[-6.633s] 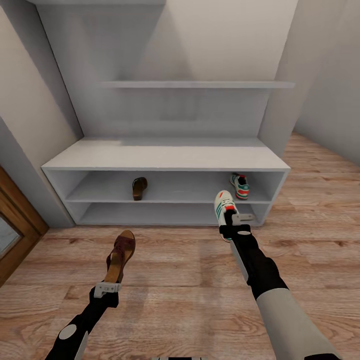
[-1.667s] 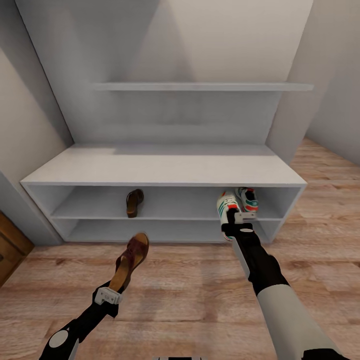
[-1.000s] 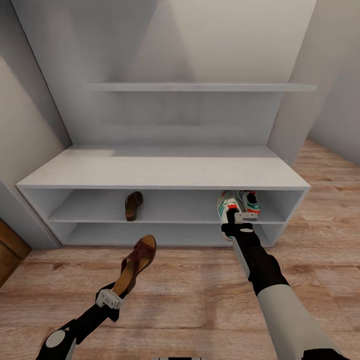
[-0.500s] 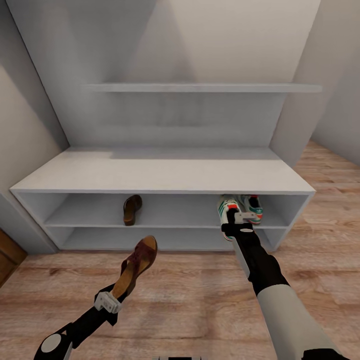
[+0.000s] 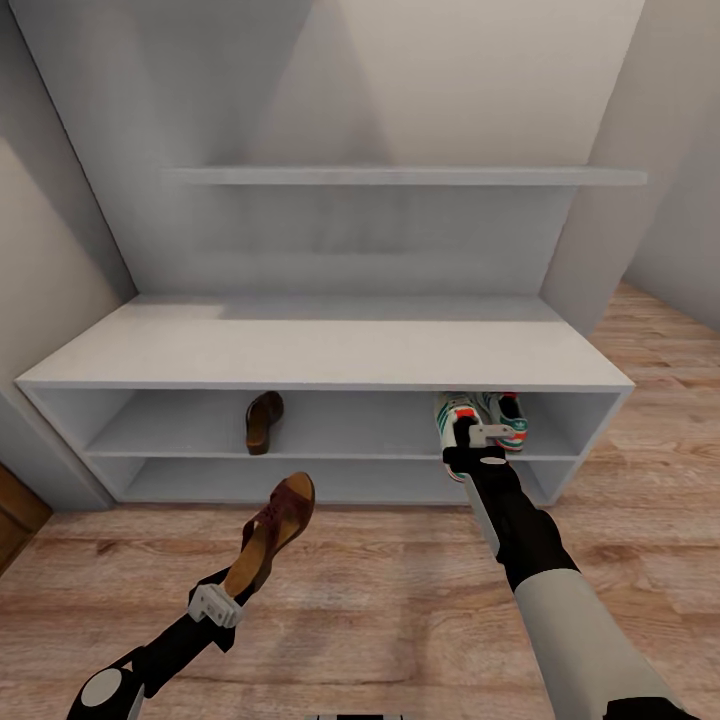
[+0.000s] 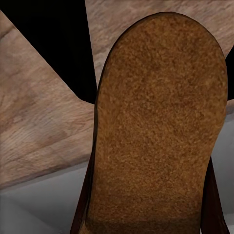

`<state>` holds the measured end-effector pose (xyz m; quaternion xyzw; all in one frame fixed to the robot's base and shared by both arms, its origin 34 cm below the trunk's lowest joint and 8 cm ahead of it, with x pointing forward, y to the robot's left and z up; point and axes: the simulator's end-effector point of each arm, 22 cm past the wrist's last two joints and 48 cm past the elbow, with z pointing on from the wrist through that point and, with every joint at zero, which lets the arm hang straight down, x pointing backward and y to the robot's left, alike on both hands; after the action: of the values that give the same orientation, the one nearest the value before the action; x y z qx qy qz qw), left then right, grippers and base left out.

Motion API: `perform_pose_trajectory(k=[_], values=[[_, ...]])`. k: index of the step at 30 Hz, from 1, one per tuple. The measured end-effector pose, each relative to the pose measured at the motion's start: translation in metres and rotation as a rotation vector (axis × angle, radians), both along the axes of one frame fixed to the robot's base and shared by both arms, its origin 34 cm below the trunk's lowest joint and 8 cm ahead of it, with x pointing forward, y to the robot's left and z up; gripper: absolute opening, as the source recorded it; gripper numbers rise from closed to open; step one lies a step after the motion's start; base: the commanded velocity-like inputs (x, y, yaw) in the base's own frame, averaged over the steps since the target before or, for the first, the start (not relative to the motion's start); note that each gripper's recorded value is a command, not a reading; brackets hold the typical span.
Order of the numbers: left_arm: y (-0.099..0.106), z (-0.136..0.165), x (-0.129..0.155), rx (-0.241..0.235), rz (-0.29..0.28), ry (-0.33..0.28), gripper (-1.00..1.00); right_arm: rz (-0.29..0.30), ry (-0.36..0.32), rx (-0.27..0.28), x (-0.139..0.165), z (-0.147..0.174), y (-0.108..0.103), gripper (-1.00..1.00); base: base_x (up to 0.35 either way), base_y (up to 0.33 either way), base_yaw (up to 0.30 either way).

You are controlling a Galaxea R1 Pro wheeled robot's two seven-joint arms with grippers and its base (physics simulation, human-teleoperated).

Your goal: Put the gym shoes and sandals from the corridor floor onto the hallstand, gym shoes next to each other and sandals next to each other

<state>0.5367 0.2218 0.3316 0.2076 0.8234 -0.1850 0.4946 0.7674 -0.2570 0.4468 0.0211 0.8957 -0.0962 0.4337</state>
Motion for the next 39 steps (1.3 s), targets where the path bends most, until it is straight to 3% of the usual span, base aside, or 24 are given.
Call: perform_pose_trajectory(k=[25, 39], values=[[-0.0001, 0.0, -0.0001, 0.001, -0.001, 0.0, -1.0, 0.0, 0.0, 0.0, 0.0, 0.0, 0.0, -1.0, 0.002, 0.0, 0.0], [-0.0013, 0.0, -0.0004, 0.001, -0.004, 0.0, -1.0, 0.0, 0.0, -0.001, 0.0, 0.0, -0.0005, -1.0, 0.113, 0.0, 0.0]])
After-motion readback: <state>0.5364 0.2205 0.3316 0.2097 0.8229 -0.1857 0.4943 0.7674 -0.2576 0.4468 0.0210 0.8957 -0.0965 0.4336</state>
